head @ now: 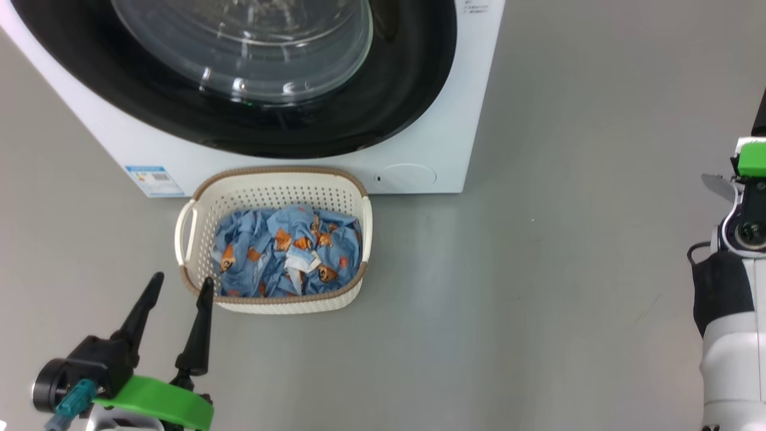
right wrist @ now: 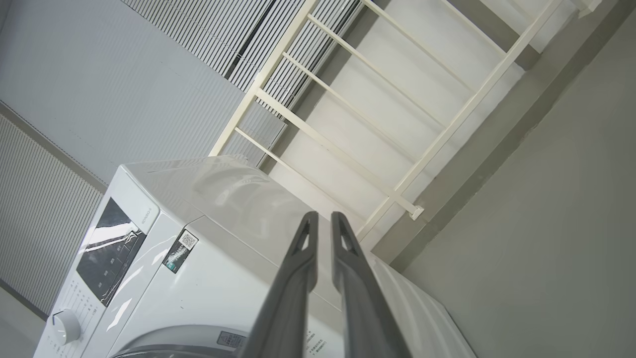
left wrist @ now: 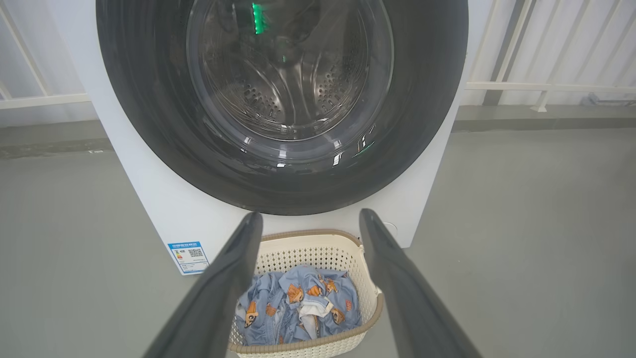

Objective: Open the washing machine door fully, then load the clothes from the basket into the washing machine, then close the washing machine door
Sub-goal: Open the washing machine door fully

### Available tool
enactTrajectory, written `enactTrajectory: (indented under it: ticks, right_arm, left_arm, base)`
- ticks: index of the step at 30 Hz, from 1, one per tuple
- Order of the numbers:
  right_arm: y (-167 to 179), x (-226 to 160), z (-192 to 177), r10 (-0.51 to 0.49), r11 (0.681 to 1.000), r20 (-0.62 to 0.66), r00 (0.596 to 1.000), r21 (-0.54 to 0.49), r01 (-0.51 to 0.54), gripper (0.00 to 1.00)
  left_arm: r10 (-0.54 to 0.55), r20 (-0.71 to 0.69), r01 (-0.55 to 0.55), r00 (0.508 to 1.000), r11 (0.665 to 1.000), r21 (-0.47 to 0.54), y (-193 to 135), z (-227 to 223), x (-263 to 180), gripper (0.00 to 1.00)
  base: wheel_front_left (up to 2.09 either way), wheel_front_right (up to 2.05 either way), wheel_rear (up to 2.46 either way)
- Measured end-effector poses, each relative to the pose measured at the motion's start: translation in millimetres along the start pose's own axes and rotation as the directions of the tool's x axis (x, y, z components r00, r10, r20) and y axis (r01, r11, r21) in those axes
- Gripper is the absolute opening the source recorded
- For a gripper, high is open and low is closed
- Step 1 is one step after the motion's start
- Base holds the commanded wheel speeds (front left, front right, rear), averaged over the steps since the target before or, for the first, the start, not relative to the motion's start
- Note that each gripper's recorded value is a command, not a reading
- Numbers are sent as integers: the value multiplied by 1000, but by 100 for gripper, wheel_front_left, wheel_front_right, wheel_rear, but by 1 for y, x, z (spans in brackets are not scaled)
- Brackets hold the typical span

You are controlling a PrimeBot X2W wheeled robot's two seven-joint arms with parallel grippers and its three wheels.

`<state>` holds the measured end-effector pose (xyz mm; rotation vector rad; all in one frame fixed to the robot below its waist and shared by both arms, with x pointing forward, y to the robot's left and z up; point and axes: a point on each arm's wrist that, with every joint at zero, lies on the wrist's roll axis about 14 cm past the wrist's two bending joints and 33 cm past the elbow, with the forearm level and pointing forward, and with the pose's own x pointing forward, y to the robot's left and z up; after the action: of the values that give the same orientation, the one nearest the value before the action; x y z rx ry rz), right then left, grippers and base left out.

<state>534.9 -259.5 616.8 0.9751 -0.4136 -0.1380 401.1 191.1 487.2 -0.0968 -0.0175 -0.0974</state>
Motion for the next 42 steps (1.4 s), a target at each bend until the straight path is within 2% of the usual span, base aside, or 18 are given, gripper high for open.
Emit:
enactTrajectory:
  ticks: [3,10,16,20,28,33,42]
  right_arm:
    - [-8,7,-10,-32,998,-28,999,52,33,0]
    - [-16,24,-41,-64,993,-140,988,91,77,0]
    - [-18,35,-62,-76,989,-227,971,108,102,0]
    - [-20,41,-80,-79,985,-318,945,120,123,0]
    - [2,52,-118,-4,971,-476,880,208,116,0]
    - [10,48,-142,38,967,-556,830,229,109,0]
    - [24,59,-165,93,966,-596,797,249,74,0]
  left_arm:
    - [3,-6,-3,1000,1000,-1,1,-3,3,100]
    - [15,-31,-15,999,1000,-8,4,-12,5,100]
    - [22,-27,-22,999,1000,-17,5,-12,12,100]
    - [32,-29,-32,999,999,-22,8,-14,15,100]
    - [38,-20,-38,999,999,-21,10,-13,24,100]
    - [44,-36,-45,998,999,-31,11,-18,23,100]
    - [63,-28,-64,998,998,-26,20,-18,30,100]
  base:
    - [0,0,0]
    - [0,0,0]
    - [0,0,0]
    - [0,0,0]
    - [0,0,0]
    - [0,0,0]
    - [0,0,0]
